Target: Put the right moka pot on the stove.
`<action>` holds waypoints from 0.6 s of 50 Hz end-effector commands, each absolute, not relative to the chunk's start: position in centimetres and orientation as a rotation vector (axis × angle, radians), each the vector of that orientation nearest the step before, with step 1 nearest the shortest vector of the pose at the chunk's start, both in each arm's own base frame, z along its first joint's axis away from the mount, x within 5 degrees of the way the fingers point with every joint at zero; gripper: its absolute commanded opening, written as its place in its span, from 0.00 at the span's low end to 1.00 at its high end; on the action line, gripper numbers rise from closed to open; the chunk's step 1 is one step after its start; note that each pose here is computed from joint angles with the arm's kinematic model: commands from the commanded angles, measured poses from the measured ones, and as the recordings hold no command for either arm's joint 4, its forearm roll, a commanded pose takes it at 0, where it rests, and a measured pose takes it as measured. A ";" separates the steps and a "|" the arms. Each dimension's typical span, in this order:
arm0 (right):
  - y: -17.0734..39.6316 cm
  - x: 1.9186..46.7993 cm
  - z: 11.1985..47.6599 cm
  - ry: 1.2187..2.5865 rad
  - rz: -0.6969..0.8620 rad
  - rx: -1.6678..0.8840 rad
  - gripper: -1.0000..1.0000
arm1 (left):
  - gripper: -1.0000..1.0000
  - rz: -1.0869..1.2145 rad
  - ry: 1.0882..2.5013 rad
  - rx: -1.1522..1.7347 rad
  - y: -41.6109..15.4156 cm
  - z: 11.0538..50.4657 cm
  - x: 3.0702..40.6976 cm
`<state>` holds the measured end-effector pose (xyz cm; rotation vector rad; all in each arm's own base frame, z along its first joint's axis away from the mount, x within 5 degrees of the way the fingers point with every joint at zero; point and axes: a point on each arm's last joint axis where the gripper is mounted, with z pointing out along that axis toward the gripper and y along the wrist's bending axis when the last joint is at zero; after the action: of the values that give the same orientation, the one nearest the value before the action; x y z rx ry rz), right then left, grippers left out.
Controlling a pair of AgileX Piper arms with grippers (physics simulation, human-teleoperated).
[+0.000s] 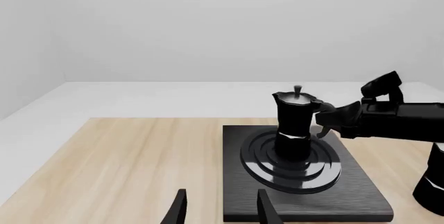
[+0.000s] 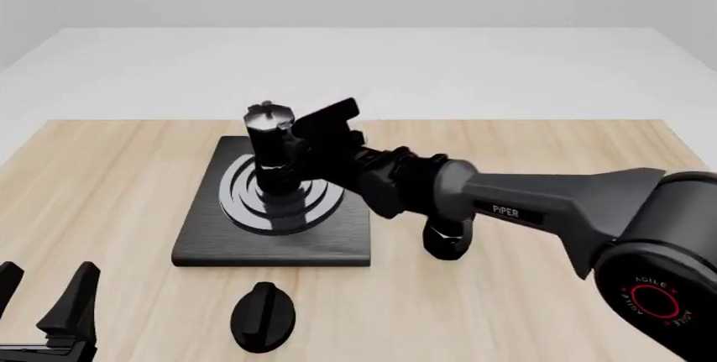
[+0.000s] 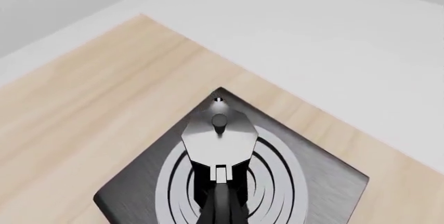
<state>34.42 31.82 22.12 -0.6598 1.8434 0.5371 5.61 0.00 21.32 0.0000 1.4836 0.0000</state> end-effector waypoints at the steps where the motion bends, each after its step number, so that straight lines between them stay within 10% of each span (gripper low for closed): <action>1: 32.4 34.8 22.8 1.806 0.560 -0.636 0.00 | 1.00 0.000 1.484 0.000 0.0 21.3 5.6; 30: 30.6 34.1 19.9 1.842 0.544 -0.625 0.00 | 1.00 0.000 1.484 0.000 0.0 21.3 5.6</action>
<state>34.11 31.41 20.49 -0.6427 1.8341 0.5509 5.61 0.00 21.32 0.0000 1.4836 0.0000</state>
